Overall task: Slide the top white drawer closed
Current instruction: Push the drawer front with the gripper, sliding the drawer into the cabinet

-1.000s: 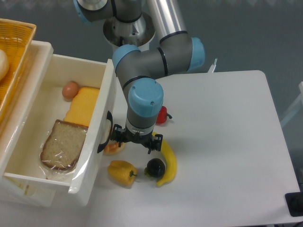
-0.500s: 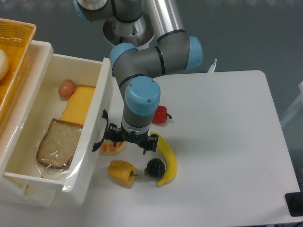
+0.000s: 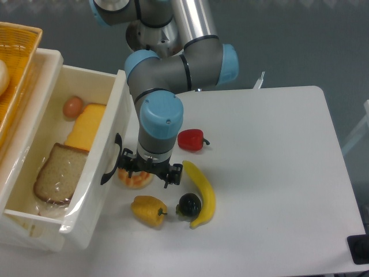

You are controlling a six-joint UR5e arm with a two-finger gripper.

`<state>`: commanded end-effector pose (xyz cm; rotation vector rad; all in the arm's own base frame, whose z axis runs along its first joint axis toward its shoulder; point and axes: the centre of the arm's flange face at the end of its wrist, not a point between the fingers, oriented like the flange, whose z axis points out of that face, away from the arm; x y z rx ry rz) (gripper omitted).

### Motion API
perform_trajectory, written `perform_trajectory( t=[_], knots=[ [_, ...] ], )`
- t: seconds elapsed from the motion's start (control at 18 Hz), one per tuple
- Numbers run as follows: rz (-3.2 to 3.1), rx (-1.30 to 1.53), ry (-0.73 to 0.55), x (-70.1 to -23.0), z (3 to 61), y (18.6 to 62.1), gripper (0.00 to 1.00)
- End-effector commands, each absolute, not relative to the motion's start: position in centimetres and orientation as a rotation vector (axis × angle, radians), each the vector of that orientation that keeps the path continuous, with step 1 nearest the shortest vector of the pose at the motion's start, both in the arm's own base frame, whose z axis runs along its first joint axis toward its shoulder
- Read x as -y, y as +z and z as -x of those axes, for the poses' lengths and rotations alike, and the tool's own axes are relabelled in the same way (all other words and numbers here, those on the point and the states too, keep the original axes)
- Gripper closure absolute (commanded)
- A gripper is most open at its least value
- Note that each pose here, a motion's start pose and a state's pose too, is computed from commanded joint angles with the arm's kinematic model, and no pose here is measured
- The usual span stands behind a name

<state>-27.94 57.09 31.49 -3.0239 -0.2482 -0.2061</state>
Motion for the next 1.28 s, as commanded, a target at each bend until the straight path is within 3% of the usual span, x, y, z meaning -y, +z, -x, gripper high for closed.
perform_trajectory(
  t=[1.28],
  knots=[
    [3.025, 0.078, -0.196, -59.5, 21.4, 32.6, 0.0]
  ],
)
